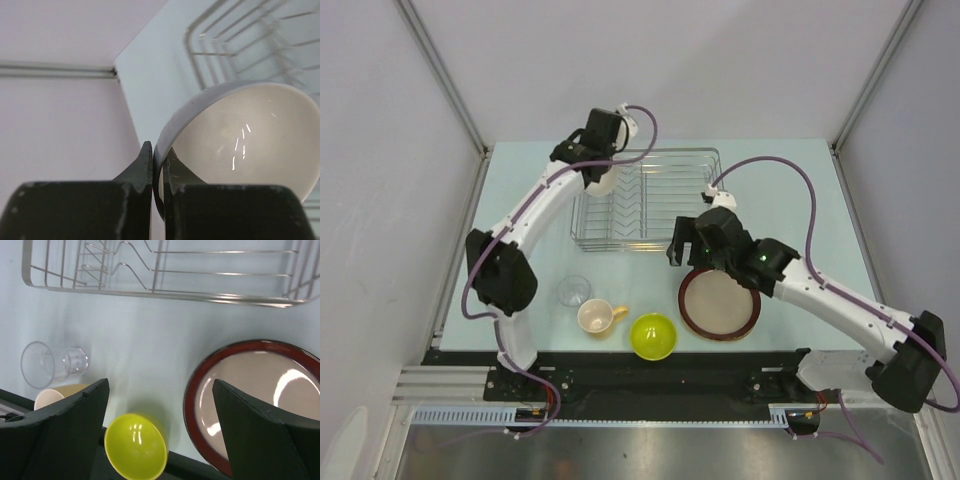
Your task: Load the mixed dishes into the dish rack
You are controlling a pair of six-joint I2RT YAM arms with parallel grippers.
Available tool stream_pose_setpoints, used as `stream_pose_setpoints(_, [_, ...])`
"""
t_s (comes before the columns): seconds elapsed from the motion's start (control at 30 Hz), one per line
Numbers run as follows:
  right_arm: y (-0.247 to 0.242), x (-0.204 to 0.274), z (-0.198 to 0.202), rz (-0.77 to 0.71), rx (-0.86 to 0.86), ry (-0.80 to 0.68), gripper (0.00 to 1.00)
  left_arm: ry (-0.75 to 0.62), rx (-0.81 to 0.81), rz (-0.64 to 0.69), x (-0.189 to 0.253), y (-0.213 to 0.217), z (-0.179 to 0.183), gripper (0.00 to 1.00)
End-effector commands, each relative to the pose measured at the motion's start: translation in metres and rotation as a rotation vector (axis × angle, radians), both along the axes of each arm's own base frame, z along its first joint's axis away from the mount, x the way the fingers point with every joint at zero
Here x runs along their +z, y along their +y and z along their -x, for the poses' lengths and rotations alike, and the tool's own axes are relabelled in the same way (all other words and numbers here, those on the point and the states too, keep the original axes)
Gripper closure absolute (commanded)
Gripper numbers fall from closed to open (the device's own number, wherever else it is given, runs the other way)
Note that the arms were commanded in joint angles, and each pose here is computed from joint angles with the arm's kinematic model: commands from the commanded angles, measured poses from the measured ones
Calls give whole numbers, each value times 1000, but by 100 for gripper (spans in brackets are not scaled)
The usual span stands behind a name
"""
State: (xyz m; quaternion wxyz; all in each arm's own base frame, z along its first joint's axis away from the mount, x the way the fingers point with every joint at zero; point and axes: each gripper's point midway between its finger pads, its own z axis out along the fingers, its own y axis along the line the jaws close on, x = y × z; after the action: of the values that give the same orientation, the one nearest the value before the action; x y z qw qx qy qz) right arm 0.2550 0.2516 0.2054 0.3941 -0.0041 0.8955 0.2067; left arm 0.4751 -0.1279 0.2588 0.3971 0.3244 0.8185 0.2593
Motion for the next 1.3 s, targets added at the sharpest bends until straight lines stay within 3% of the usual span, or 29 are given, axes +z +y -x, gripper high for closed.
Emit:
stream_pose_setpoints(0.0, [-29,2,14,18,-38,-19,10,-210,196,-70,65,57,-41,100])
stream_pose_setpoints(0.13, [-37,0,28,1,-12,-26,10,-238,242,-191,61,65,-57,100])
stream_pose_setpoints(0.7, [-62,-8,65,-39,8,-34,14,-223,233,-583,14,22,-94,100])
stream_pose_setpoints(1.27, [-75,-5,81,-71,30,-45,13,-129,175,-680,-46,-10,-91,99])
